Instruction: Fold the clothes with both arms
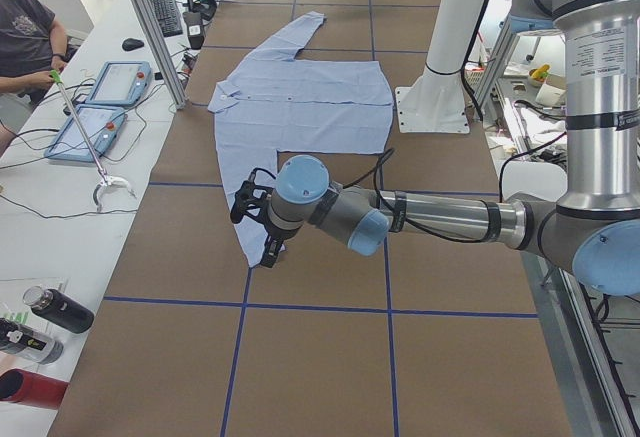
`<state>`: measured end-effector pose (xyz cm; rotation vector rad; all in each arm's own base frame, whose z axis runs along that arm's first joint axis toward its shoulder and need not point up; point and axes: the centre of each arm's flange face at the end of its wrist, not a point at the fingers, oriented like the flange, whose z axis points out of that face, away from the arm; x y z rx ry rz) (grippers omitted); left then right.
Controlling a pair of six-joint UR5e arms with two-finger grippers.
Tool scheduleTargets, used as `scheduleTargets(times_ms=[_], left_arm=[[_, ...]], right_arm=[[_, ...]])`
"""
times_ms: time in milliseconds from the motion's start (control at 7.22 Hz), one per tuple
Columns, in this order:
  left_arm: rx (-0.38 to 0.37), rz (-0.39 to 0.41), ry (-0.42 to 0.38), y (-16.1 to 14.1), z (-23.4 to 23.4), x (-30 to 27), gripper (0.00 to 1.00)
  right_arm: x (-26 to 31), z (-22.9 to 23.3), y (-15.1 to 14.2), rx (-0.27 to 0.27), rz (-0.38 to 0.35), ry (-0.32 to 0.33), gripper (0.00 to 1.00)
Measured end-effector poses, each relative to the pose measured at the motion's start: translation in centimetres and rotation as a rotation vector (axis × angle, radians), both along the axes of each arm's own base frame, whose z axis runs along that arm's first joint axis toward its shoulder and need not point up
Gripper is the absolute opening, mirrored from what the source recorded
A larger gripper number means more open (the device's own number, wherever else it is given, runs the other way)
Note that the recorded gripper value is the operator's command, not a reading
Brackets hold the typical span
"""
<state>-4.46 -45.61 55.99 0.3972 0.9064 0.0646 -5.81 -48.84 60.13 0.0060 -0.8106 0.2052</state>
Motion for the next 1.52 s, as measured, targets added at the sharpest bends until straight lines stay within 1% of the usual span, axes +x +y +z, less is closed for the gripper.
scheduleTargets(times_ms=[139,277,416,554,693,832,1109,1247,1386,1525], left_arm=[[0.02,0.0,0.0,0.0,-0.2,0.0,1.0],[0.04,0.0,0.0,0.1,-0.5,0.0,1.0],[0.052,0.0,0.0,0.1,-0.7,0.0,1.0],[0.06,0.0,0.0,0.1,-0.9,0.0,1.0],[0.068,0.0,0.0,0.2,-1.3,0.0,1.0],[0.077,0.0,0.0,0.5,-1.8,0.0,1.0],[0.09,0.0,0.001,0.9,-2.5,0.0,1.0],[0.095,0.0,0.001,1.0,-2.7,0.0,1.0],[0.099,0.0,0.001,1.0,-2.9,0.0,1.0],[0.101,-0.001,0.001,1.0,-3.1,-0.1,1.0]], right_arm=[[-2.6,0.2,0.3,-0.061,0.08,-0.01,0.98],[-3.9,0.9,1.1,-0.104,0.138,-0.022,0.98],[-4.5,2.2,2.2,-0.128,0.165,-0.033,0.98],[-5.3,3.2,3.0,-0.137,0.166,-0.04,0.94],[-6.5,3.7,3.5,-0.147,0.155,-0.043,0.94],[-7.5,4.1,3.9,-0.166,0.15,-0.042,0.92],[-8.6,5.2,4.4,-0.2,0.147,-0.033,0.83],[-8.9,6.0,4.5,-0.206,0.142,-0.03,0.76],[-9.2,6.5,4.6,-0.204,0.138,-0.031,0.73],[-9.4,6.7,4.5,-0.202,0.137,-0.034,0.74]])
